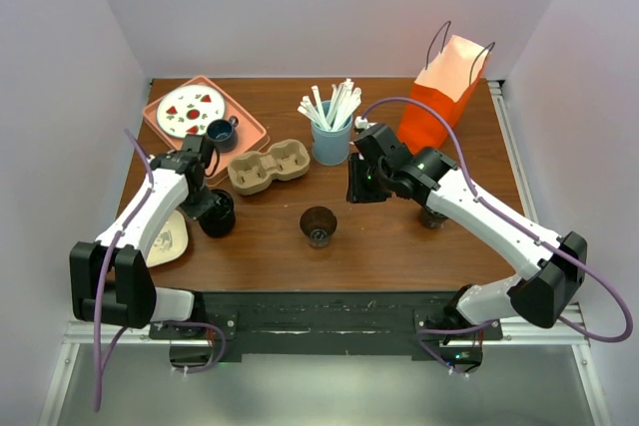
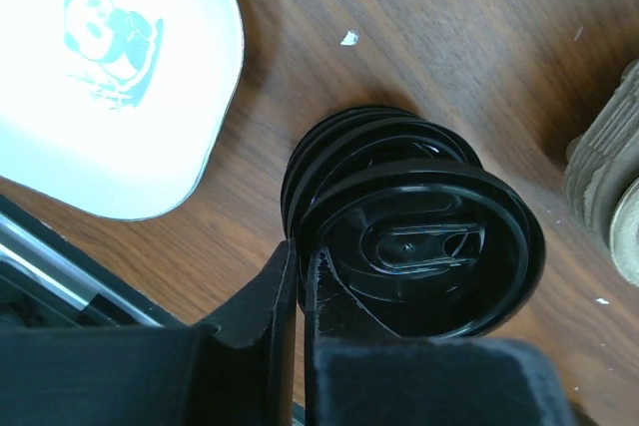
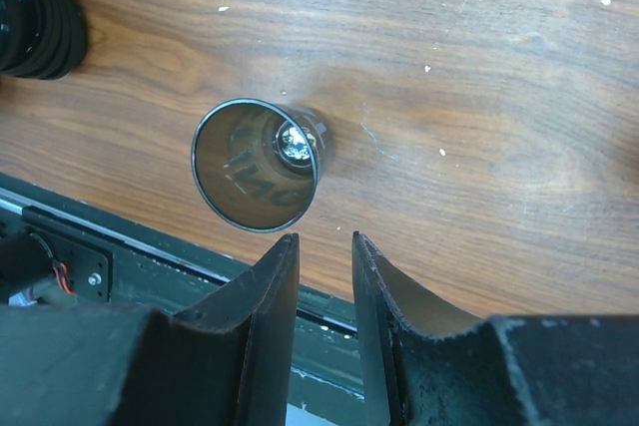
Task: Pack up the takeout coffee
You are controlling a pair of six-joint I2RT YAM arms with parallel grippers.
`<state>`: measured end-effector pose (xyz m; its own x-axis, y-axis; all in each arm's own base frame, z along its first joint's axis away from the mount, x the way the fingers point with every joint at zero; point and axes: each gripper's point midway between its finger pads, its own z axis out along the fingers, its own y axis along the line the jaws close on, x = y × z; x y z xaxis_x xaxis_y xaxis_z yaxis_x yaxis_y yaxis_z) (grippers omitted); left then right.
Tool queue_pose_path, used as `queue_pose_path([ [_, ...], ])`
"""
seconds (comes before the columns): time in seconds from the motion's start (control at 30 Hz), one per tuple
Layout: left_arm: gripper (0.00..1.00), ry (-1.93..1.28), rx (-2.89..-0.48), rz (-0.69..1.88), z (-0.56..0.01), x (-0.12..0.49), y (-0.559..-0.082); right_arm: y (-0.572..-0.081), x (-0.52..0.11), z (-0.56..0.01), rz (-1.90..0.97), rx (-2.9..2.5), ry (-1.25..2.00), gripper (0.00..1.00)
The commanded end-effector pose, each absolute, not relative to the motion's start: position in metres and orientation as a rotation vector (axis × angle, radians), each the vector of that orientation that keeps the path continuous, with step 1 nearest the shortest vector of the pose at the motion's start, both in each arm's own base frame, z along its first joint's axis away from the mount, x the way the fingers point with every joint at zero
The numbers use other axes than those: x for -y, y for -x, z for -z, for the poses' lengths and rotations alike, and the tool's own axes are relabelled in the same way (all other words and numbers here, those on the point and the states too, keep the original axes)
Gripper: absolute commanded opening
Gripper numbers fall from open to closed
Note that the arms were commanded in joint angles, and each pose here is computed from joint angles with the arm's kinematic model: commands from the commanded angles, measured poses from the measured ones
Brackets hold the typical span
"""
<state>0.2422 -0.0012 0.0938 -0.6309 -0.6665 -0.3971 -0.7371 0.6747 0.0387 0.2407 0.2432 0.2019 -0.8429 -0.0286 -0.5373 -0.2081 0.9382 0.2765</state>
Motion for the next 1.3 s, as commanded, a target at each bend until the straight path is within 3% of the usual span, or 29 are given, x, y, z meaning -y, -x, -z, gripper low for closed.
queue_pose_path([
  [0.0,0.01,1.084,-2.492,-0.266,-0.116,-0.003,-0.251,-0.243,-0.237,-0.218,-0.432,-2.491,0.165,0.32],
  [0.2,0.00,1.050,-2.462,-0.188,-0.143,0.002,-0.256,-0.246,-0.240,-0.233,-0.463,-2.444,0.202,0.34],
  [0.3,0.00,0.909,-2.461,-0.010,-0.164,0.020,-0.270,-0.249,-0.253,-0.252,-0.545,-2.377,0.258,0.36],
  [0.43,0.00,0.494,-2.304,0.475,-0.222,0.078,-0.301,-0.250,-0.290,-0.307,-0.837,-2.189,0.297,0.37],
  [0.57,0.00,0.226,-2.147,0.921,-0.272,0.138,-0.296,-0.240,-0.308,-0.358,-1.092,-2.002,0.264,0.40],
  [0.8,0.00,-0.032,-1.924,1.410,-0.305,0.201,-0.277,-0.217,-0.310,-0.422,-1.353,-1.767,0.222,0.45],
  [0.83,0.00,-0.100,-1.785,1.479,-0.334,0.209,-0.276,-0.214,-0.311,-0.428,-1.389,-1.762,0.203,0.46],
  [1.03,0.00,-0.310,-1.517,1.547,-0.383,0.226,-0.249,-0.211,-0.311,-0.442,-1.482,-1.768,0.091,0.46],
  [1.27,0.00,-0.379,-1.435,1.599,-0.396,0.229,-0.233,-0.214,-0.316,-0.456,-1.529,-1.738,0.067,0.47],
])
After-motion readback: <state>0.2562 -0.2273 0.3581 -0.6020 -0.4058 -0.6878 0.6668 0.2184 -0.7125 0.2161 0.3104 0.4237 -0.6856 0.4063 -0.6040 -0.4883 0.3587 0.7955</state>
